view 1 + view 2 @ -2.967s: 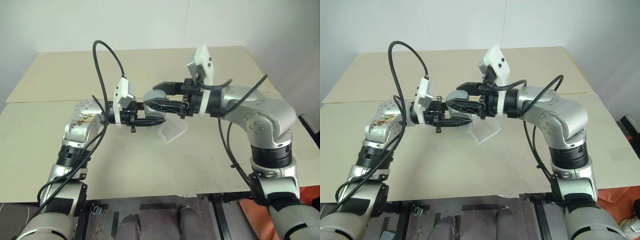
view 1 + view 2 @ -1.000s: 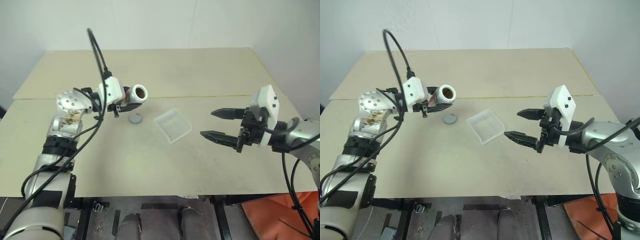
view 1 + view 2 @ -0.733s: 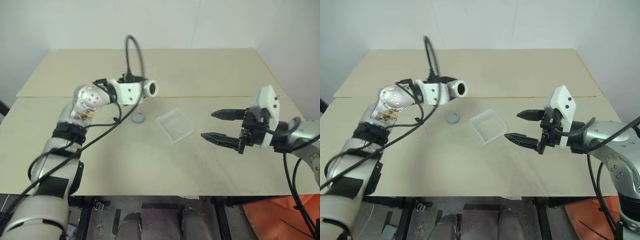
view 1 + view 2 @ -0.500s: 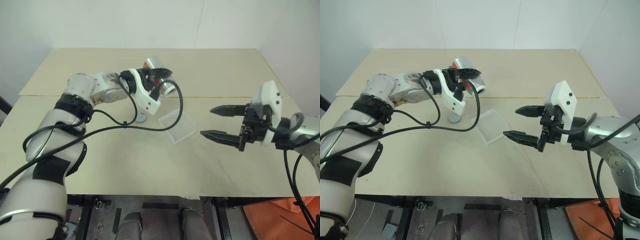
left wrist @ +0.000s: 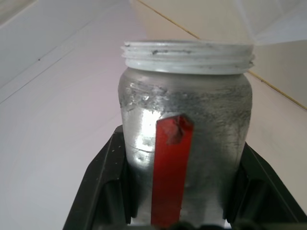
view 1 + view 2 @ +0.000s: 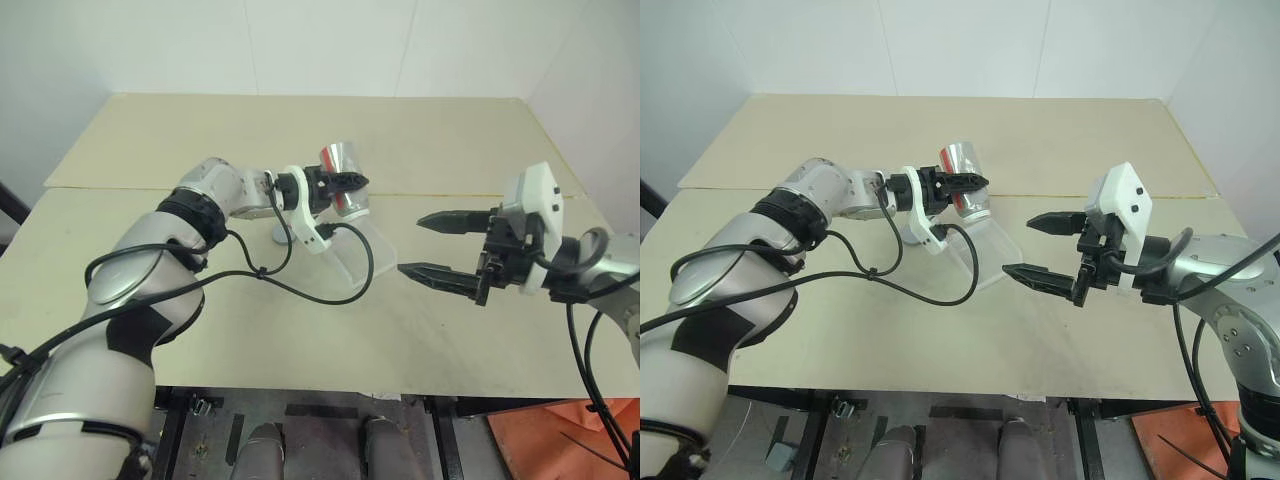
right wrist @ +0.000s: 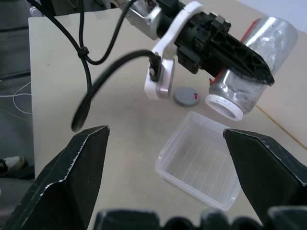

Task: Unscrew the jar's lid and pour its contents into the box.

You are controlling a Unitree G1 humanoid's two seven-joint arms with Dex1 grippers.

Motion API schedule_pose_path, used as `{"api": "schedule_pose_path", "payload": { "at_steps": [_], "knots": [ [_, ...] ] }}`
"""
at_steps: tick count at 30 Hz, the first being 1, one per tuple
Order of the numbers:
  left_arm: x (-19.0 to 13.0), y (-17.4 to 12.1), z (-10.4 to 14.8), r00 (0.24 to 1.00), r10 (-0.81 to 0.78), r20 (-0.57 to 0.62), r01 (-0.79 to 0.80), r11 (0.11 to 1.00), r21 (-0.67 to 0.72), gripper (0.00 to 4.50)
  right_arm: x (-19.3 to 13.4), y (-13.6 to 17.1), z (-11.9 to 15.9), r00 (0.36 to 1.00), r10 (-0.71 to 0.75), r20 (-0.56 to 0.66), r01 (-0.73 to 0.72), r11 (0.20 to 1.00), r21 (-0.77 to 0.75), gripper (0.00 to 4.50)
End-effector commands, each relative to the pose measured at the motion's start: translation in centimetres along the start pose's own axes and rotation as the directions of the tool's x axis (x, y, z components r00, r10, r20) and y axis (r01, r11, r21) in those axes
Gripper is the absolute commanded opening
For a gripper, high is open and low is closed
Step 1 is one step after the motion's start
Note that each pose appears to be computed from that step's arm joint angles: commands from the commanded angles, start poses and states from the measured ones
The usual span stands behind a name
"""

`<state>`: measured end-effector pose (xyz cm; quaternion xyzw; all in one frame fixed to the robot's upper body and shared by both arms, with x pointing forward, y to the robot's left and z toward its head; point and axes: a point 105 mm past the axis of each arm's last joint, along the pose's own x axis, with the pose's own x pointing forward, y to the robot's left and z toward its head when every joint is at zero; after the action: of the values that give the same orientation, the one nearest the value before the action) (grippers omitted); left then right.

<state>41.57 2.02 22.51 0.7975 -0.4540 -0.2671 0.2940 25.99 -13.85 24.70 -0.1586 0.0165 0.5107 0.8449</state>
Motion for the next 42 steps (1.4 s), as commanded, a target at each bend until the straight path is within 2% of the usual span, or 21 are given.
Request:
{"api": "schedule_pose_path", "payload": {
  "at_steps": [1, 6, 9, 10, 14, 16, 19, 21, 23, 25, 26, 27, 29, 31, 34, 37, 40, 41, 42],
  "knots": [
    [0.1, 1.8, -1.4, 0.998, 0.062, -0.027, -0.060, 0.995, 0.079, 1.93, -0.5, 0.2, 1.3, 0.999, -0.012, 0.040, 0.014, 0.999, -0.051, 4.46],
    [0.7, 2.5, -0.3, 0.988, 0.151, 0.013, -0.152, 0.976, 0.155, 1.93, -0.1, 0.3, 1.3, 0.999, 0.006, 0.046, -0.004, 0.999, -0.044, 4.46],
    [0.5, 2.4, -0.4, 0.984, 0.176, -0.008, -0.175, 0.979, 0.102, 1.93, 0.1, 0.3, 1.2, 0.999, 0.010, 0.043, -0.008, 0.999, -0.043, 4.46],
    [0.3, 2.3, -0.6, 0.984, 0.176, -0.024, -0.174, 0.982, 0.071, 1.93, 0.1, 0.2, 1.2, 0.999, 0.009, 0.042, -0.007, 0.999, -0.042, 4.46],
    [-1.3, 1.5, -2.3, 0.974, 0.148, -0.171, -0.182, 0.962, -0.202, 1.93, 0.0, 0.1, 1.1, 0.999, 0.002, 0.041, -0.001, 0.999, -0.037, 4.46],
    [-2.7, 1.4, -4.5, 0.944, 0.126, -0.304, -0.237, 0.900, -0.366, 1.93, -0.3, -0.3, 1.0, 0.999, -0.014, 0.039, 0.016, 0.999, -0.033, 4.46],
    [-4.9, 0.5, -7.3, 0.877, 0.053, -0.477, -0.382, 0.679, -0.627, 1.93, -0.6, -0.7, 1.1, 0.999, -0.030, 0.040, 0.032, 0.999, -0.029, 4.46],
    [-5.9, -0.5, -8.2, 0.849, -0.016, -0.527, -0.463, 0.458, -0.759, 1.93, -0.7, -0.9, 1.0, 0.999, -0.034, 0.037, 0.035, 0.999, -0.030, 4.46],
    [-6.6, -1.3, -8.4, 0.844, -0.056, -0.533, -0.514, 0.198, -0.835, 1.93, -0.7, -1.1, 1.0, 0.999, -0.036, 0.037, 0.037, 0.999, -0.030, 4.46],
    [-7.5, -1.5, -8.4, 0.844, -0.051, -0.534, -0.532, -0.206, -0.821, 1.93, -0.6, -1.1, 1.1, 0.999, -0.031, 0.038, 0.032, 0.999, -0.031, 4.46],
    [-7.9, -1.5, -8.3, 0.842, -0.040, -0.538, -0.518, -0.339, -0.785, 1.93, -0.5, -1.0, 1.1, 0.999, -0.027, 0.038, 0.028, 0.999, -0.031, 4.46],
    [-8.5, -1.6, -8.0, 0.843, -0.031, -0.537, -0.493, -0.443, -0.749, 1.93, -0.5, -0.9, 1.2, 0.999, -0.024, 0.039, 0.025, 0.999, -0.031, 4.46],
    [-9.2, -2.1, -7.0, 0.839, -0.042, -0.542, -0.466, -0.570, -0.676, 1.93, -0.3, -0.8, 1.2, 0.999, -0.018, 0.040, 0.019, 0.999, -0.039, 4.46],
    [-9.5, -2.7, -5.8, 0.834, -0.075, -0.547, -0.459, -0.645, -0.611, 1.93, -0.1, -0.6, 1.1, 0.999, -0.009, 0.039, 0.011, 0.999, -0.038, 4.46],
    [-9.4, -3.3, -4.0, 0.822, -0.104, -0.559, -0.495, -0.616, -0.613, 1.93, -0.1, -0.5, 1.3, 0.999, -0.005, 0.042, 0.007, 0.999, -0.039, 4.46],
    [-9.5, -2.4, -3.8, 0.811, -0.074, -0.580, -0.502, -0.598, -0.625, 1.93, -0.2, -0.6, 1.3, 0.999, -0.003, 0.040, 0.005, 0.999, -0.041, 4.46],
    [-8.8, -1.8, -3.9, 0.815, -0.048, -0.578, -0.565, -0.291, -0.772, 1.93, -0.2, -0.6, 1.3, 0.999, 0.000, 0.035, 0.002, 0.999, -0.043, 4.46],
    [-8.4, -1.6, -3.8, 0.823, -0.034, -0.567, -0.565, -0.135, -0.814, 1.93, -0.2, -0.6, 1.3, 0.999, 0.001, 0.034, 0.000, 0.999, -0.044, 4.46],
    [-7.9, -1.3, -3.7, 0.836, -0.021, -0.548, -0.546, 0.059, -0.836, 1.93, -0.2, -0.5, 1.3, 0.999, 0.004, 0.034, -0.003, 0.999, -0.046, 4.46]
  ]
}}
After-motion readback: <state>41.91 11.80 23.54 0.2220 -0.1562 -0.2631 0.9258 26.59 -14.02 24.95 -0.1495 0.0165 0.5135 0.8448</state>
